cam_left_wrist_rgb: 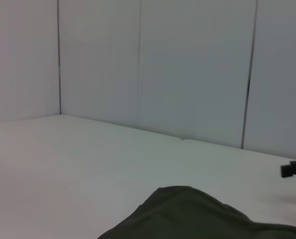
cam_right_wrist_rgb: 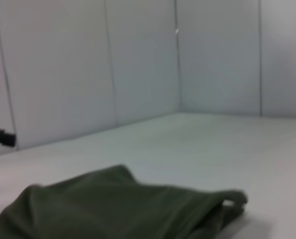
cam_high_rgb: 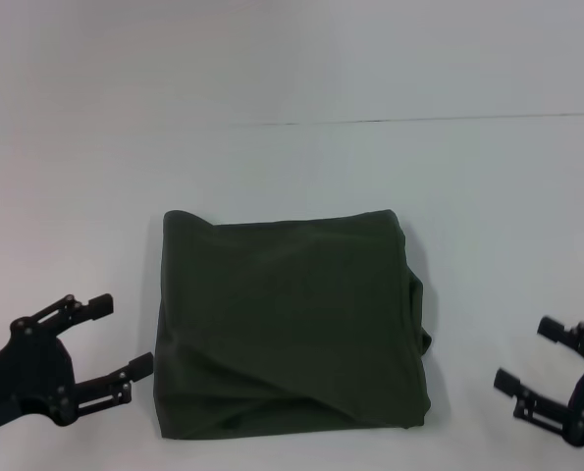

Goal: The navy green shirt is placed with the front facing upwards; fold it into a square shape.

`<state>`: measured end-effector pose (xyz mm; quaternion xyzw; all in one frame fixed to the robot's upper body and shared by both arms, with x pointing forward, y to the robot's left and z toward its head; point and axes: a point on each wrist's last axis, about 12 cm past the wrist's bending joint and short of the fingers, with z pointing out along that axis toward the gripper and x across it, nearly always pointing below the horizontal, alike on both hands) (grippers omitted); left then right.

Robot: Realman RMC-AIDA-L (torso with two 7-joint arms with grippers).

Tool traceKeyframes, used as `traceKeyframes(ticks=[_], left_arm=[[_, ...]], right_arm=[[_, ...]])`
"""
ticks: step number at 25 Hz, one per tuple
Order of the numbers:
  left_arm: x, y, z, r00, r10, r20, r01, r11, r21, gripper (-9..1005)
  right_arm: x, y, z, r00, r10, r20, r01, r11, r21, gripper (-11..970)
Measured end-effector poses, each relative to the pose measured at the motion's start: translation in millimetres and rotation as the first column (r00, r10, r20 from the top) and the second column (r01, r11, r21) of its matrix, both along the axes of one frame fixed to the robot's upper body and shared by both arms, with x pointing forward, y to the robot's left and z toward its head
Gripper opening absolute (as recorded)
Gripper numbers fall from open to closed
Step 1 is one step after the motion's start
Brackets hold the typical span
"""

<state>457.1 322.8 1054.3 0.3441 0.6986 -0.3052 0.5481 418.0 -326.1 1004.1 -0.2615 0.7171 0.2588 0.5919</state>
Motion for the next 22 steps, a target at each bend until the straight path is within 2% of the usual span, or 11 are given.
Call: traceKeyframes(ticks=[7,12,17,22], left_arm=[[-3.1,6,-7.4,0.999,0.038,-0.039,-0.037,0.999,0.036,891],[-4.4,11,-8.3,0.996,0.079,-0.039,-0.078,0.997,0.025,890],[-5.8,14,-9.7,0.994,0.101,-0.042,-0.100,0.995,0.023,891],[-7.8,15,-10.8,0.992,0.117,-0.045,-0.117,0.993,0.012,891]], right_arm=[[-7.9,0,-4.5,0.999,0.014,-0.028,-0.014,1.000,-0.008,950],[-2.3,3,-2.7,0.999,0.035,-0.025,-0.035,0.999,-0.009,950],[4.9,14,-3.0,0.994,0.102,-0.035,-0.103,0.995,-0.011,950],[7.8,17,-4.0,0.993,0.111,-0.043,-0.111,0.994,-0.007,950]])
